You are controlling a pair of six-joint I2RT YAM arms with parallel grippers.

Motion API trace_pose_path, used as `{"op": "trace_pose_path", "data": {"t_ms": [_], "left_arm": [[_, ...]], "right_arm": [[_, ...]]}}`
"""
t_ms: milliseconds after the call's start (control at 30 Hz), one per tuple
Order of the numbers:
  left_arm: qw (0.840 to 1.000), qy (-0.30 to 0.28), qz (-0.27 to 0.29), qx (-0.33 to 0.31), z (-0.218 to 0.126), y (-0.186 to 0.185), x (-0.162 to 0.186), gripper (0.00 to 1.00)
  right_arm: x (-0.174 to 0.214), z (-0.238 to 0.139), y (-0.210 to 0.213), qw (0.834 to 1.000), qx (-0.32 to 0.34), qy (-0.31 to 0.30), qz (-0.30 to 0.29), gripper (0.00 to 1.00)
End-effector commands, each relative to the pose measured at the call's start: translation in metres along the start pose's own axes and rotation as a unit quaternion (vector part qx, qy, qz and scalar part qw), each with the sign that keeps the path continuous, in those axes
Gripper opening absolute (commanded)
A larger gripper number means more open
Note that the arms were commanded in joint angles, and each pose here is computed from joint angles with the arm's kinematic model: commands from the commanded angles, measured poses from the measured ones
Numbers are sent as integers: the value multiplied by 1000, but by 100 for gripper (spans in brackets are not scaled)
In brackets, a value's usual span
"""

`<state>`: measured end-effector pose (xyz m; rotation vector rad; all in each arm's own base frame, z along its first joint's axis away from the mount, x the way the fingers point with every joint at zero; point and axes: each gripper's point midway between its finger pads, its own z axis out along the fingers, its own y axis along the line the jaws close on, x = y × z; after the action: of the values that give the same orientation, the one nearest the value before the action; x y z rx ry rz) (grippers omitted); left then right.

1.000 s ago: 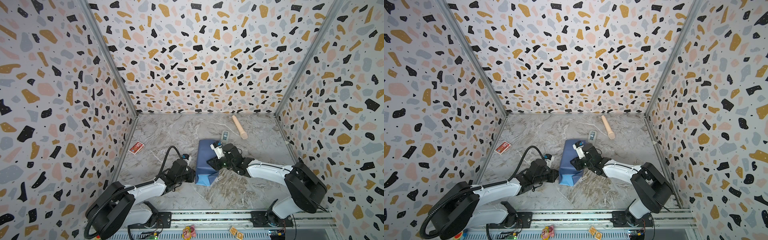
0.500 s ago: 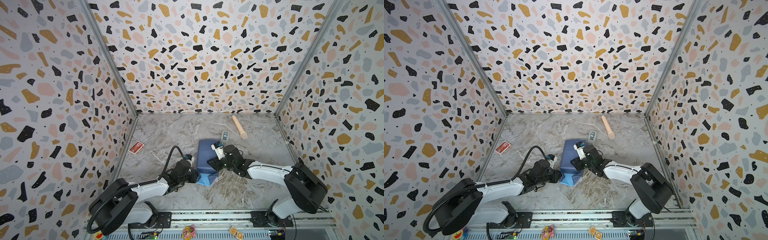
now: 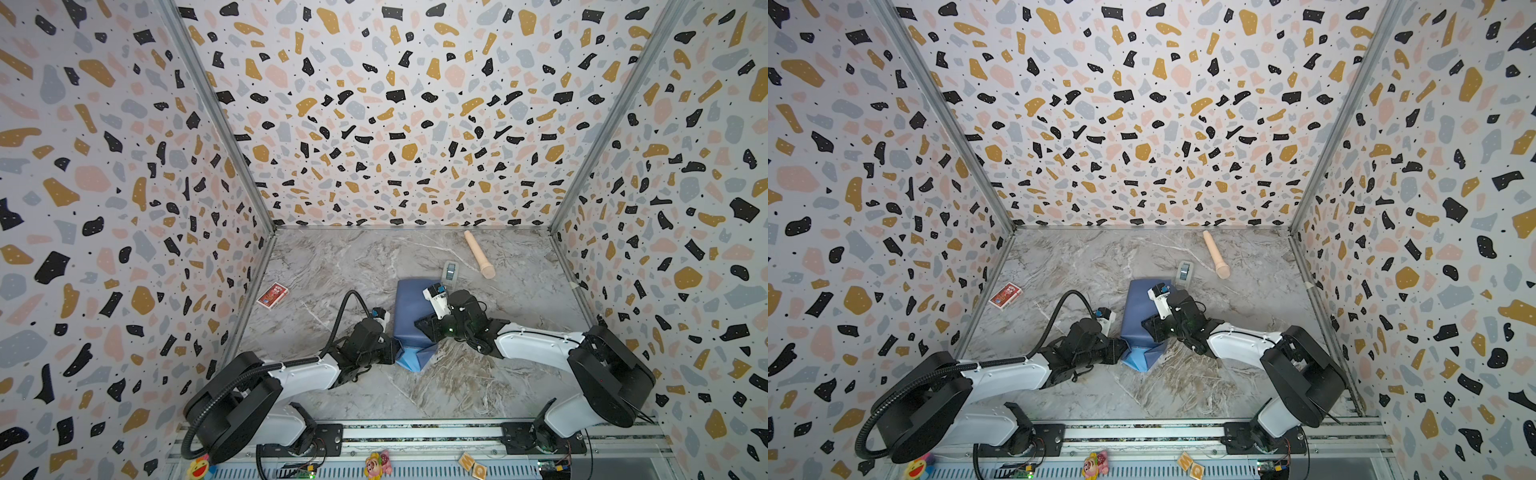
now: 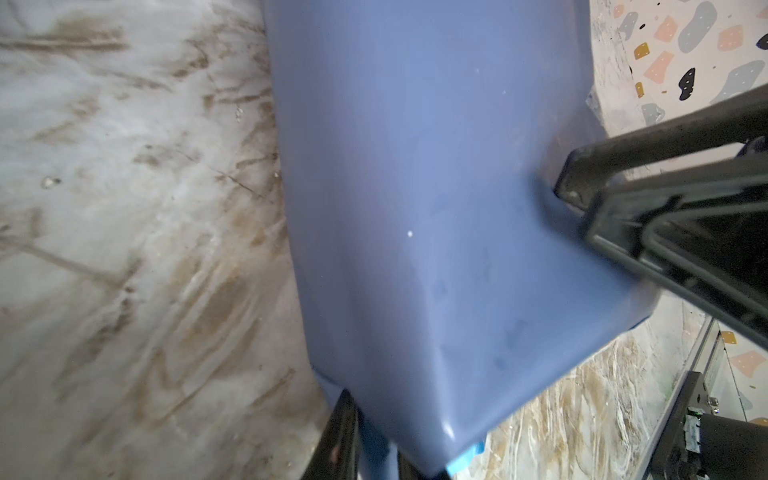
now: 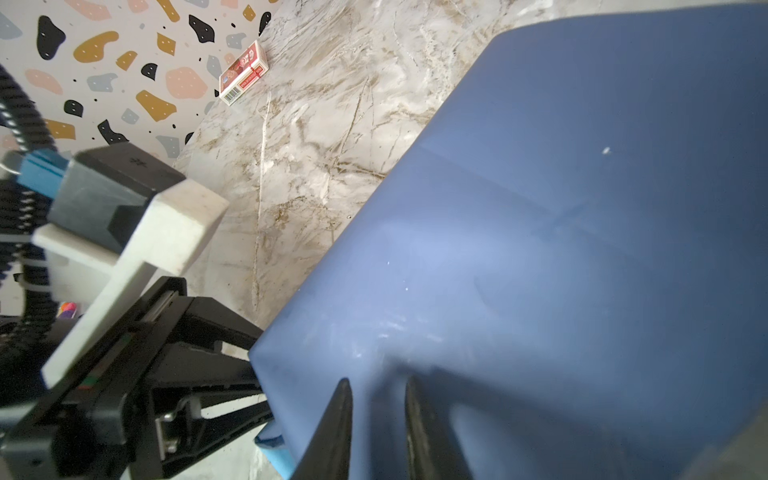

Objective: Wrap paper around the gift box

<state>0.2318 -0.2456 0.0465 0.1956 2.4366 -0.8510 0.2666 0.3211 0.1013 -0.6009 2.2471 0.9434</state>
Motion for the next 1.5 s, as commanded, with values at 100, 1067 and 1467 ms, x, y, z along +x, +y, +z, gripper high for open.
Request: {"op": "trace_pose_path", "data": {"t_ms": [100, 1067, 1467], "left_arm": [[998, -32, 5, 49, 4, -30, -22, 20], [999, -35, 12, 12, 29, -16, -10, 29], [999, -27, 18, 12, 38, -16, -2, 35]], "right_arm": [[46, -1, -14, 997, 21, 70, 31, 23], [49, -1, -11, 997, 20, 72, 33, 20], [51, -1, -12, 996, 22, 75, 34, 20]]}}
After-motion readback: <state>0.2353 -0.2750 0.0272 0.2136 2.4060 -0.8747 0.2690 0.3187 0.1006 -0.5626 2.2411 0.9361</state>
